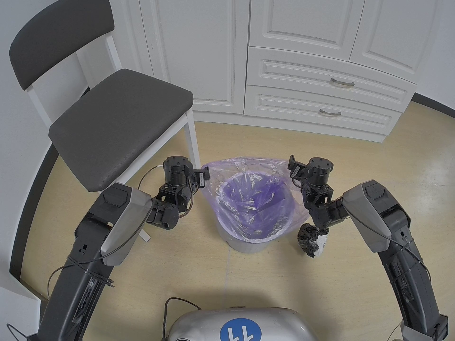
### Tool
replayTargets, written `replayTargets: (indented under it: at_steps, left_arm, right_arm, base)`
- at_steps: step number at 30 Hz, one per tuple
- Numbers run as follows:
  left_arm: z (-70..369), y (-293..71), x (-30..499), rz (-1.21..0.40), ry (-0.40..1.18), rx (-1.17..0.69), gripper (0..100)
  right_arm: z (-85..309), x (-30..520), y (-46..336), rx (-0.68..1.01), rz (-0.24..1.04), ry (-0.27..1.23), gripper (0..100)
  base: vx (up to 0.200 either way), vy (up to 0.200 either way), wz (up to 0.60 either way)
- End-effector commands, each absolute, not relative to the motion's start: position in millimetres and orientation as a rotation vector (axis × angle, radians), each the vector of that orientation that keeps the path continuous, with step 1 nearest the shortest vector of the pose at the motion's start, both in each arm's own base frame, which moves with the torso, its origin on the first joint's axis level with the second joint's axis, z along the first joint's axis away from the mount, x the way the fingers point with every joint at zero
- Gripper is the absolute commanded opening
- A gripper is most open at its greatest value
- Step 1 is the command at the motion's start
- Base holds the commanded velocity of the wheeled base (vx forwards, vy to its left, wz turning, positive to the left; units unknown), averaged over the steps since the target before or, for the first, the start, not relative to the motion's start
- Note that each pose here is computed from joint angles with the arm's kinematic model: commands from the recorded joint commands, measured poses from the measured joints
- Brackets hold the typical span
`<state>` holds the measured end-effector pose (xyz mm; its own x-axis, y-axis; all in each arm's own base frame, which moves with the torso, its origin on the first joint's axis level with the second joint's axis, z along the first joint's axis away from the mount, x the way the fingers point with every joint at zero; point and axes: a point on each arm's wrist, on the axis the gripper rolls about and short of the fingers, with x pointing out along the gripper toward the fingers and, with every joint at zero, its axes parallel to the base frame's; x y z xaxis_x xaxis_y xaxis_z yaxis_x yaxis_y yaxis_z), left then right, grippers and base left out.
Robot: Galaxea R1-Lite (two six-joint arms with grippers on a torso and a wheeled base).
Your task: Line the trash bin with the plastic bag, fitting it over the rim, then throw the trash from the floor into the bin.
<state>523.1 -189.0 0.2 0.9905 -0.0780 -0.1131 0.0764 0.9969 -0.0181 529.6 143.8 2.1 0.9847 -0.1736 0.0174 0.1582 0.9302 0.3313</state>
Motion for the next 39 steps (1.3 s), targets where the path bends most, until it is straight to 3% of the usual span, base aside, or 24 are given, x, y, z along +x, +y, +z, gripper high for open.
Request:
replayTargets:
  at_steps: [1, 7, 13, 23, 29, 35, 39]
  left_arm:
    - [-17.6, -189.3, 527.0, -0.074, 0.139, -0.007, 100]
    - [-37.3, -185.4, 525.6, -0.039, 0.245, 0.050, 100]
    - [-29.6, -185.7, 524.7, -0.030, 0.272, 0.061, 100]
    - [29.0, -189.3, 500.4, -0.060, 0.258, 0.025, 100]
    - [38.6, -181.3, 461.8, -0.225, 0.380, 0.041, 100]
    - [28.8, -174.7, 455.5, -0.214, 0.420, 0.044, 100]
    - [11.8, -169.1, 442.7, -0.216, 0.495, 0.062, 100]
  right_arm:
    - [-31.3, 534.9, 145.6, 0.332, -0.178, -0.002, 100]
    - [-40.0, 537.6, 142.0, 0.340, -0.190, 0.029, 100]
    - [-36.9, 539.3, 141.6, 0.355, -0.191, 0.015, 100]
    - [36.3, 523.6, 133.9, 0.406, -0.181, -0.019, 100]
    - [35.4, 490.7, 128.9, 0.390, -0.034, 0.180, 100]
    - [33.3, 485.0, 118.1, 0.348, -0.078, 0.342, 100]
    - [37.6, 472.6, 109.0, 0.295, -0.124, 0.536, 100]
  base:
    - [0.000, 0.000, 0.00]
    - [0.000, 0.000, 0.00]
    - [0.000, 0.000, 0.00]
    - [0.000, 0.000, 0.00]
    - [0.000, 0.000, 0.00]
    - [0.000, 0.000, 0.00]
    - [0.000, 0.000, 0.00]
